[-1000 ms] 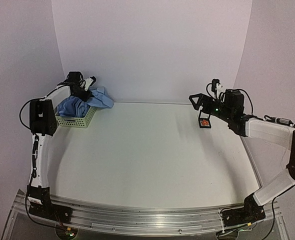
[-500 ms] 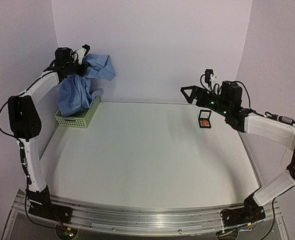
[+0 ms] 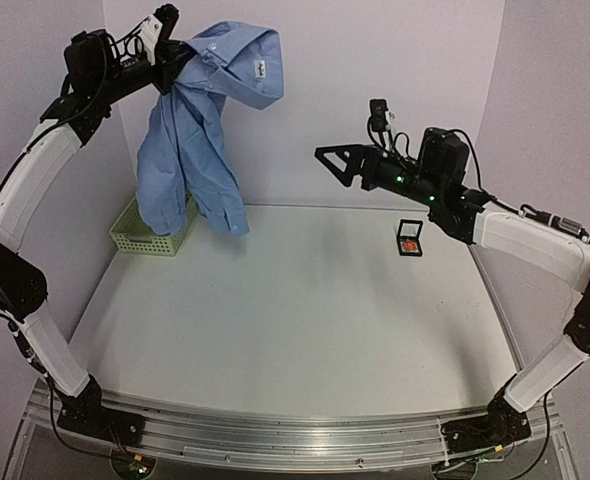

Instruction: Pin the brooch onto the clothing

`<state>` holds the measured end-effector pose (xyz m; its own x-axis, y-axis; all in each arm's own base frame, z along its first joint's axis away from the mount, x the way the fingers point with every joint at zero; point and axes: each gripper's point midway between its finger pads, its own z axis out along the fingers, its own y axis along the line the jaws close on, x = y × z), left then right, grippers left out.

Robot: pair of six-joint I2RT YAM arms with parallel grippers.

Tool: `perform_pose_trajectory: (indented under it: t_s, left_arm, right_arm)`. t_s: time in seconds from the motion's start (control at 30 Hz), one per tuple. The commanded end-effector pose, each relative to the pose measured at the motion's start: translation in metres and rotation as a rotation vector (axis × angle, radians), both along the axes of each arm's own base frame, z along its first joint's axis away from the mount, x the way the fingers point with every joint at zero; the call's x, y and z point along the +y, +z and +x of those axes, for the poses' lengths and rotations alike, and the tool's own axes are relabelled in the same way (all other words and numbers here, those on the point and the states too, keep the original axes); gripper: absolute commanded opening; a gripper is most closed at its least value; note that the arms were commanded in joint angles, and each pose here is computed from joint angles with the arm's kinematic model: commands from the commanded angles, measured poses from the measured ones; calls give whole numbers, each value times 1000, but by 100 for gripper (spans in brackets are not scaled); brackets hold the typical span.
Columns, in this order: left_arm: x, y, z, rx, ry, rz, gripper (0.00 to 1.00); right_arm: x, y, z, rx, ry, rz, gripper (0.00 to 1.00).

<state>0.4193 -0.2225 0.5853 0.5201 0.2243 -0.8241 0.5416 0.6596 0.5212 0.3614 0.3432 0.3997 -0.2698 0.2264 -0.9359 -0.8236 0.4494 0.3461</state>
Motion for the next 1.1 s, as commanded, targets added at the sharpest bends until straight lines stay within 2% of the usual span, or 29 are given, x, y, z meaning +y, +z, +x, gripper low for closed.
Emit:
perform_pose_trajectory:
  t_s: [0.0,0.1,0.3,0.4,0.63,0.97,1.03,1.07]
  left_arm:
    - [-25,22,-54,-176,-93,80,0]
    - [-36,-1,-58,-143,-118,92,0]
    - [-62,-30,-60,-55,-179,94,0]
    - [-71,-41,-66,-54,-210,110,0]
    - [-79,-52,-73,-17,-254,105,0]
    - [-79,-60,-75,6,-267,103,0]
    - [-80,-60,-75,8,-272,102,0]
    - [-80,-60,-75,8,-273,100,0]
  right_arm:
    - [-3,94,-37,-213,126,206,98]
    - [-5,117,-52,-265,169,255,98]
    - [4,114,-75,-283,254,230,98]
    - [7,105,-57,-238,178,215,98]
    - [17,66,14,-159,-69,147,98]
    - [27,37,25,-148,-66,88,98]
    - [37,30,20,-121,5,88,93]
    - [43,28,16,-110,49,91,80]
